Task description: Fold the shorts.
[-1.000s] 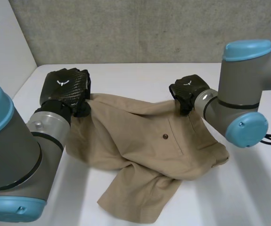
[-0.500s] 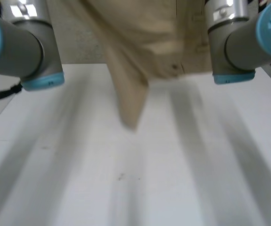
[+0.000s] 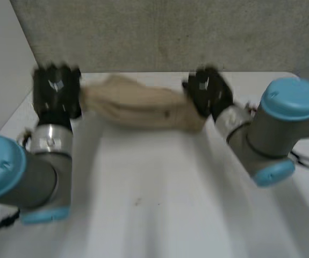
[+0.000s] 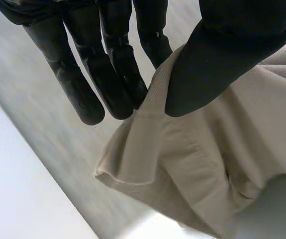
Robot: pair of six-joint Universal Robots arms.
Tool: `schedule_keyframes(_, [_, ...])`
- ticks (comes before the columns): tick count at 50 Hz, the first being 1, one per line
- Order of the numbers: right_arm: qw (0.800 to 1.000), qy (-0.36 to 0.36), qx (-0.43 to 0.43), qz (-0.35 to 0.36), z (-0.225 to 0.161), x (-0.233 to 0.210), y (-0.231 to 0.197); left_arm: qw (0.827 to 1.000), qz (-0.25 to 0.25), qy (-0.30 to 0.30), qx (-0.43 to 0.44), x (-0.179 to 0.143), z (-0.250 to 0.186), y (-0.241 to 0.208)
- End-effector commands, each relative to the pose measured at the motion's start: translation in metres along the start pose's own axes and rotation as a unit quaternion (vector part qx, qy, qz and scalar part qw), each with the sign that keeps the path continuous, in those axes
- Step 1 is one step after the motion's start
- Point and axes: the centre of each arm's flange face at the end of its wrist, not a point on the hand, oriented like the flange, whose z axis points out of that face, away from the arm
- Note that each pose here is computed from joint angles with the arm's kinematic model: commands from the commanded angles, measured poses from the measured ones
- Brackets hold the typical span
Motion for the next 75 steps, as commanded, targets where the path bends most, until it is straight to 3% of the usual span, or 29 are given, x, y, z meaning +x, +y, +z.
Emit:
schedule_keyframes(1, [0.988, -0.073, -0.131, 0.034, -0.030, -0.026, 0.032, 0.977, 0.060, 0.105, -0.177, 0.020, -0.057, 0.044])
schedule_keyframes(9, [0.967, -0.107, -0.215, 0.089, -0.074, -0.024, 0.021, 0.931, 0.098, 0.171, -0.307, 0.005, -0.102, 0.036])
schedule_keyframes(15, [0.954, -0.135, -0.244, 0.106, -0.102, -0.029, 0.017, 0.920, 0.106, 0.184, -0.329, -0.008, -0.122, 0.020])
schedule_keyframes(20, [0.942, -0.184, -0.275, 0.057, -0.142, -0.030, 0.001, 0.924, 0.106, 0.192, -0.314, -0.017, -0.136, -0.001])
schedule_keyframes(25, [0.907, -0.265, -0.326, -0.021, -0.180, -0.024, -0.007, 0.903, 0.103, 0.270, -0.319, -0.021, -0.163, -0.031])
schedule_keyframes(28, [0.908, -0.262, -0.326, -0.025, -0.180, -0.011, -0.009, 0.891, 0.089, 0.311, -0.318, -0.020, -0.166, -0.043])
schedule_keyframes(31, [0.920, -0.241, -0.309, -0.019, -0.170, -0.002, -0.011, 0.898, 0.085, 0.315, -0.296, -0.018, -0.156, -0.049])
schedule_keyframes(35, [0.939, -0.196, -0.284, 0.009, -0.141, 0.010, -0.008, 0.920, 0.107, 0.275, -0.259, -0.017, -0.109, -0.038])
schedule_keyframes(40, [0.951, -0.135, -0.271, 0.057, -0.087, 0.015, 0.014, 0.950, 0.149, 0.223, -0.162, 0.006, -0.029, -0.020])
schedule_keyframes(44, [0.959, -0.076, -0.268, 0.053, -0.062, 0.025, 0.022, 0.964, 0.168, 0.181, -0.099, 0.027, 0.025, -0.006])
schedule_keyframes(52, [0.978, 0.049, -0.205, 0.007, -0.010, 0.040, 0.044, 0.961, 0.214, 0.166, -0.047, 0.076, 0.091, 0.046])
schedule_keyframes(64, [0.979, 0.064, -0.188, -0.054, 0.022, 0.013, 0.083, 0.964, 0.211, 0.158, 0.006, 0.109, 0.106, 0.087])
schedule_keyframes(71, [0.979, 0.163, -0.119, -0.025, 0.023, 0.043, 0.047, 0.971, 0.200, 0.114, 0.068, 0.104, 0.112, 0.062])
schedule_keyframes(75, [0.980, 0.175, -0.090, -0.005, 0.011, 0.056, 0.022, 0.972, 0.194, 0.095, 0.088, 0.089, 0.111, 0.038])
